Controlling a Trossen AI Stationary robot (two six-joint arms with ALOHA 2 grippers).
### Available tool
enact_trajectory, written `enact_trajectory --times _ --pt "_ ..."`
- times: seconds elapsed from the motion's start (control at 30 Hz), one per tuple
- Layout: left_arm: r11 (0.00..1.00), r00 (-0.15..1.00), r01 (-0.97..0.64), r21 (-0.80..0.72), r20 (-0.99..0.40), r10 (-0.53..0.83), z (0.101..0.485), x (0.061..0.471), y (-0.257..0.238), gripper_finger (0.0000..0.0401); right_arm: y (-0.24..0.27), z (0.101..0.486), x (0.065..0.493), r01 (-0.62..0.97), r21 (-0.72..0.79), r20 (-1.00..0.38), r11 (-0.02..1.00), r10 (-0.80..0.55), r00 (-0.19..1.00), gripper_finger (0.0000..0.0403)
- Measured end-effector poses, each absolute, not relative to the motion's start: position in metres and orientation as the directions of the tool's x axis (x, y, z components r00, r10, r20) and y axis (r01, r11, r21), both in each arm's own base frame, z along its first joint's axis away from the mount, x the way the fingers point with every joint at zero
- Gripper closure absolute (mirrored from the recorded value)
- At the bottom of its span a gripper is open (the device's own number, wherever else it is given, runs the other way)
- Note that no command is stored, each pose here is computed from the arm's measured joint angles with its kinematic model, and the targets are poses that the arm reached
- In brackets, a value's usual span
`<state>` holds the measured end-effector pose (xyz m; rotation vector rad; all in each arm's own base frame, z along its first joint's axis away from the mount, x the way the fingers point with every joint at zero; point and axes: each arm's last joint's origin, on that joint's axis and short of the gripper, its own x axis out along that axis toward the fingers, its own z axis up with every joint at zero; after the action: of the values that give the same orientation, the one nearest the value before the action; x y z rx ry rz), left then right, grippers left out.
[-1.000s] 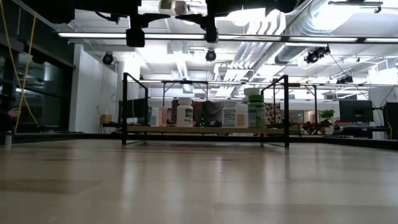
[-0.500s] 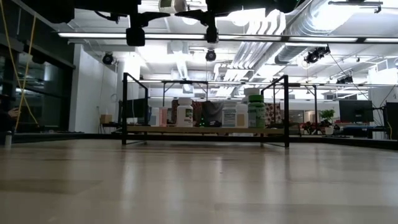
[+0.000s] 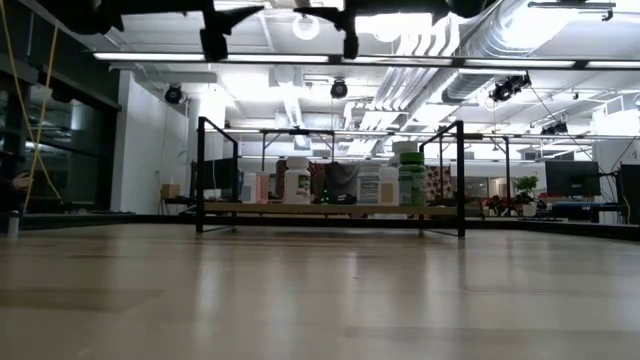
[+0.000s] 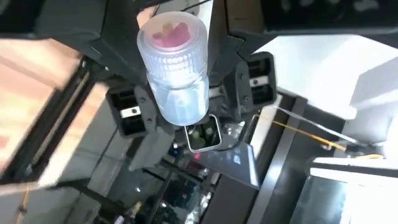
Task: Pick and place medicine bottles onto shelf by color
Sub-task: Put the transparent pill bottle on the shelf
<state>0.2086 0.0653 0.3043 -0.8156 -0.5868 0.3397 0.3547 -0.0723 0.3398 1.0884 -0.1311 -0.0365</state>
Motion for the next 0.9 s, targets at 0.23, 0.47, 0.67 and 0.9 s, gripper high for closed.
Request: enact_trajectory --times 0.23,0.47,0.67,0.9 --pt "0.83 0.79 -0.061 -0.555 0.481 0.38 0.334 0.169 0.064 0.0151 -0.086 0.365 0.336 0.106 0.778 -0.099 0.619 -0.046 0.994 0.0273" --pt "0.869 0.858 -0.273 -0.412 0.304 0.414 0.356 0.139 0.054 0.0151 -0.094 0.384 0.345 0.496 0.461 -0.568 0.736 -0.185 0.802 0.0273" --pt "0.853 0.864 -0.361 -0.377 0.208 0.458 0.359 0.13 0.05 0.0151 -0.11 0.359 0.372 0.628 0.269 -0.809 0.73 -0.183 0.559 0.0273" --pt "0.853 0.866 -0.36 -0.377 0.205 0.456 0.359 0.131 0.05 0.0151 -0.134 0.306 0.404 0.684 0.127 -0.94 0.718 -0.133 0.314 0.0274"
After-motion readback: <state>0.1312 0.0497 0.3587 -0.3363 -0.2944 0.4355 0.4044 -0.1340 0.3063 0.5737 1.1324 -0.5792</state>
